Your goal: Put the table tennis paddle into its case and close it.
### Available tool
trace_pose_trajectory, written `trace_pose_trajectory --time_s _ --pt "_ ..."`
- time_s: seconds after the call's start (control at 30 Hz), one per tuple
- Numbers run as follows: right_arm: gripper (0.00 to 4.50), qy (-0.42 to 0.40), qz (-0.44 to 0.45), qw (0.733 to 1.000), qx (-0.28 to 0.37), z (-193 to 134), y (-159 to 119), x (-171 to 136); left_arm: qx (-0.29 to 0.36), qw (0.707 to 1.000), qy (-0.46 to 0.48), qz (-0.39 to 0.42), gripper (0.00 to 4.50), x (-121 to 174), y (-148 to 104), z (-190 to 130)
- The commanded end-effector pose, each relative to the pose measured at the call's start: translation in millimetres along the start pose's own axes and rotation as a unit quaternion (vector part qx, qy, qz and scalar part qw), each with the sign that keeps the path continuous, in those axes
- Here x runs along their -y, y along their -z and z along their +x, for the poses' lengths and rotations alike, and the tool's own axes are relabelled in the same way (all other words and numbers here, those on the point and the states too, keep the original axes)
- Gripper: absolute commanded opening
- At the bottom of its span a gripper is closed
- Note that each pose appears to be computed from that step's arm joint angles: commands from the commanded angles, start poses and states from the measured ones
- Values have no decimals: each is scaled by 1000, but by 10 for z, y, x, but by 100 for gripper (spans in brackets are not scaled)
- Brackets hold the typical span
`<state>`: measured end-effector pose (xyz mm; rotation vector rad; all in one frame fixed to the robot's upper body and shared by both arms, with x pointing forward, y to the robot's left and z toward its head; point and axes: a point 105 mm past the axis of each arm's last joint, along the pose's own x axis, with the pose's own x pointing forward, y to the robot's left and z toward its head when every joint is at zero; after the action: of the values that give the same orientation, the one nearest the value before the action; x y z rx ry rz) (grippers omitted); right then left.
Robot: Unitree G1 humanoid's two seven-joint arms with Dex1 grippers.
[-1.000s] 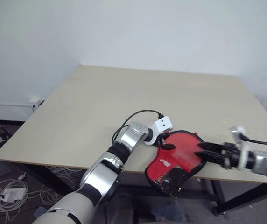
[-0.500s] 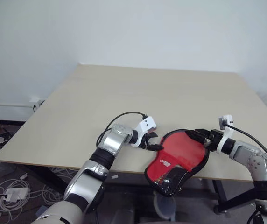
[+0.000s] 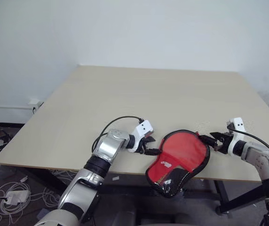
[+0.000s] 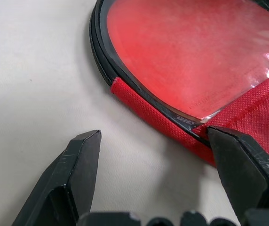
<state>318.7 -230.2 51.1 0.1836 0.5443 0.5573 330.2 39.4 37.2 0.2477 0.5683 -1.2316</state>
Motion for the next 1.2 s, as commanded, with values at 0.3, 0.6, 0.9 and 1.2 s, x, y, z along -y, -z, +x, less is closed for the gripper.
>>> trace_pose_trajectory --time_s 0.3,0.6,0.9,1.2 --pt "446 16 -33 999 -34 -2 18 68 -1 1000 -25 -4 379 -116 -8 -103" --pt "186 -36 -16 999 -27 55 1 -95 15 999 -45 -7 379 -215 -86 -244" --pt "3 -49 45 996 67 81 -389 -122 30 996 -71 -36 379 -342 -62 -418" --pt "3 14 97 979 180 116 -897 48 36 996 -60 -53 379 -288 -31 -434"
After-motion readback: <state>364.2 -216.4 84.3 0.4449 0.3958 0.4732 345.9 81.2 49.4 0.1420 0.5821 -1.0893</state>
